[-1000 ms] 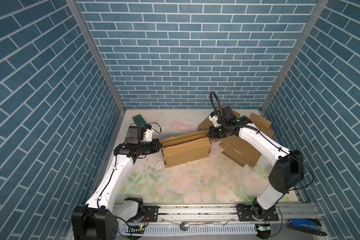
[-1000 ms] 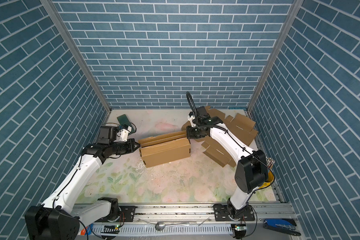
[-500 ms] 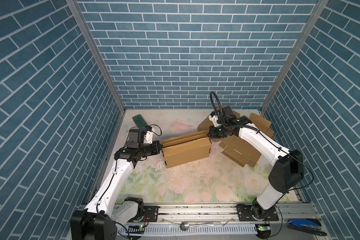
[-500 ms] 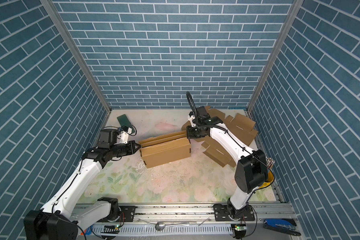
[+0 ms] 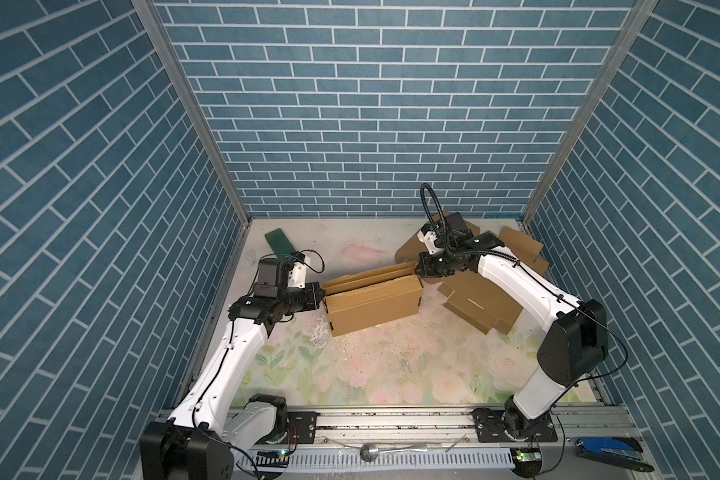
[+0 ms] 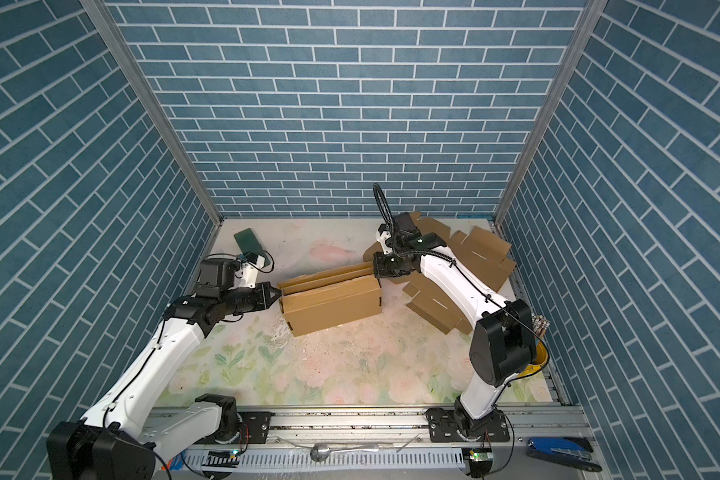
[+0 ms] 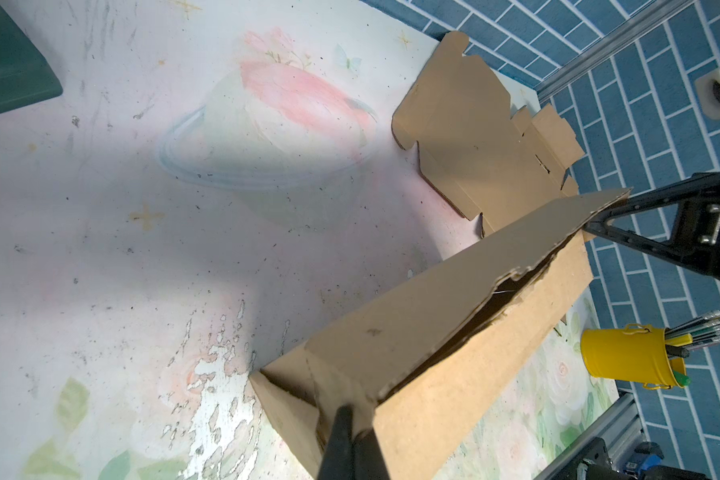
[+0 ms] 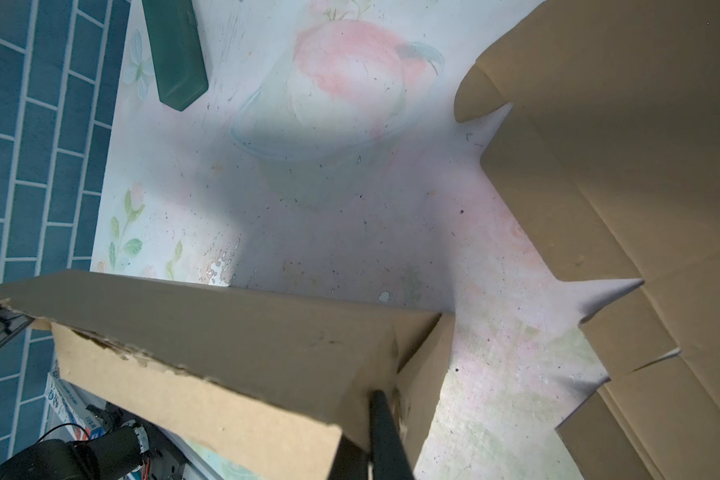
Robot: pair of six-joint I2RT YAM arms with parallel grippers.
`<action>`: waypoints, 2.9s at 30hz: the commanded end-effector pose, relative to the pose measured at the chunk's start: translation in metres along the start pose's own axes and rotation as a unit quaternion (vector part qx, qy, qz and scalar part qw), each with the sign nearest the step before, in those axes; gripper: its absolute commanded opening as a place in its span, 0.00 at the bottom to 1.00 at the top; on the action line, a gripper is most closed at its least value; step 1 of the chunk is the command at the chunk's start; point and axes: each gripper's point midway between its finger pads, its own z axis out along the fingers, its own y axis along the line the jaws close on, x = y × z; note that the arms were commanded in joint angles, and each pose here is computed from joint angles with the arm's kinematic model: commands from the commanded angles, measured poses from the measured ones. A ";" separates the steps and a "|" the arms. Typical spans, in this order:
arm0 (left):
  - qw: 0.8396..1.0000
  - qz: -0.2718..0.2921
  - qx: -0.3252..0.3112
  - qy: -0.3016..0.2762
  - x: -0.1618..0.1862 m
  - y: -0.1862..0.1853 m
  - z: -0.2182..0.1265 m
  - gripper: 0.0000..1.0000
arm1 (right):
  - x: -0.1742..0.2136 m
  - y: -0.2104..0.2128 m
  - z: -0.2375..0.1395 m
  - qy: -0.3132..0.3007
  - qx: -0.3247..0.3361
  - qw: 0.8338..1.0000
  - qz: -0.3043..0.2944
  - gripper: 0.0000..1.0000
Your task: Fold the paper box
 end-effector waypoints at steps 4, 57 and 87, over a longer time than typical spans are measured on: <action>0.994 -0.036 -0.030 0.094 0.050 0.018 0.009 0.00 | 0.027 0.002 -0.008 0.051 -0.026 0.998 0.026 0.18; 0.994 -0.017 -0.030 0.101 0.049 0.015 0.017 0.00 | 0.006 0.135 0.002 -0.036 0.012 0.684 -0.728 0.98; 0.995 -0.010 -0.027 0.098 0.045 0.012 0.017 0.00 | 0.043 0.128 0.039 0.102 -0.112 0.761 -0.631 0.99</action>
